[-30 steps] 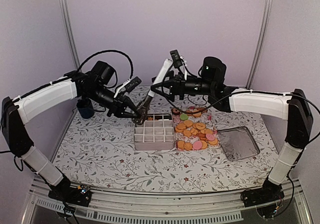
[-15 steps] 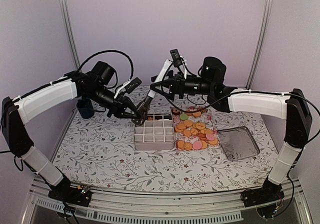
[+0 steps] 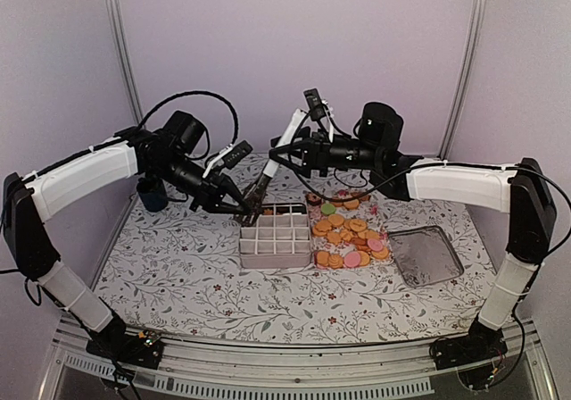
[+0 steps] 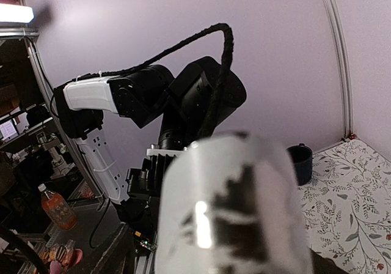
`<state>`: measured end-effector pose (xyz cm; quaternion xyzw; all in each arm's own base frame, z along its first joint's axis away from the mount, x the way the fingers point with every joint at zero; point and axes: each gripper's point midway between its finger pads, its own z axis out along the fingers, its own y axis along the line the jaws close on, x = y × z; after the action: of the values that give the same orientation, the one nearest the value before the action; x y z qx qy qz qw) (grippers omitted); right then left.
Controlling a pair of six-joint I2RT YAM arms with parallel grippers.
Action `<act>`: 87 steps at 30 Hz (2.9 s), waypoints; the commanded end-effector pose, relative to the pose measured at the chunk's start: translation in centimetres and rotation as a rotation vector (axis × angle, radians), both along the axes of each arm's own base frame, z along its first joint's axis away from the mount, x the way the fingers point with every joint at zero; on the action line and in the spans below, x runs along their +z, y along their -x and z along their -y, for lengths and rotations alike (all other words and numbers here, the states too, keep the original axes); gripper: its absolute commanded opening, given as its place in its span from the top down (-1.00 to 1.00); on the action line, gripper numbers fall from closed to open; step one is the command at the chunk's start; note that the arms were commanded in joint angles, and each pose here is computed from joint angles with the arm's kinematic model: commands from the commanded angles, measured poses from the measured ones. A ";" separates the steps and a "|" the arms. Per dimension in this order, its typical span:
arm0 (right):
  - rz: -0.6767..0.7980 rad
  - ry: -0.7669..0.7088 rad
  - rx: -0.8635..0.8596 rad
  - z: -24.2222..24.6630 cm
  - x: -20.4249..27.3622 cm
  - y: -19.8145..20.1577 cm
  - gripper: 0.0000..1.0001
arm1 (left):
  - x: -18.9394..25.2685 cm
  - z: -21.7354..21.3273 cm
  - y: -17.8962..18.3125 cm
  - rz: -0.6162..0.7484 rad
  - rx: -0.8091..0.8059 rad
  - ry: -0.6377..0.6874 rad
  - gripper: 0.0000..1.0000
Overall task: Pack the cookies
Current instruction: Pass from the left arm to the right
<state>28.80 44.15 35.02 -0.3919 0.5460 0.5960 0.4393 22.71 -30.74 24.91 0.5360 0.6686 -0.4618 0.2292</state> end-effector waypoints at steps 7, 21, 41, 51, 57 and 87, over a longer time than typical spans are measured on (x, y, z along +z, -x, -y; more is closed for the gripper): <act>0.020 -0.009 -0.077 1.4 0.6 0.1 -0.98 | 2.6 0.3 1.6 0.043 -0.072 0.080 1.00; -0.081 -0.008 -0.032 1.2 0.2 0.4 -0.98 | 2.5 0.3 1.6 0.051 -0.073 0.076 1.00; -0.035 -0.005 -0.002 -0.2 0.4 1.1 -0.09 | 1.0 0.6 -0.6 0.094 -0.004 0.048 1.00; -0.022 -0.016 -0.001 0.2 1.0 1.7 0.22 | 0.4 0.7 -1.5 0.095 0.023 0.029 1.00; 0.020 -0.021 -0.017 0.4 1.6 1.7 0.25 | 0.1 0.6 -1.6 0.090 0.029 0.020 1.00; 0.068 0.018 -0.130 2.3 1.7 0.3 0.48 | -1.4 -1.1 -3.5 0.087 0.130 -0.050 -0.29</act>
<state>28.92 43.53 34.03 -0.3817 0.5736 0.5651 0.4539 24.98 -30.77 24.27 0.5343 0.6817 -0.4233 0.2658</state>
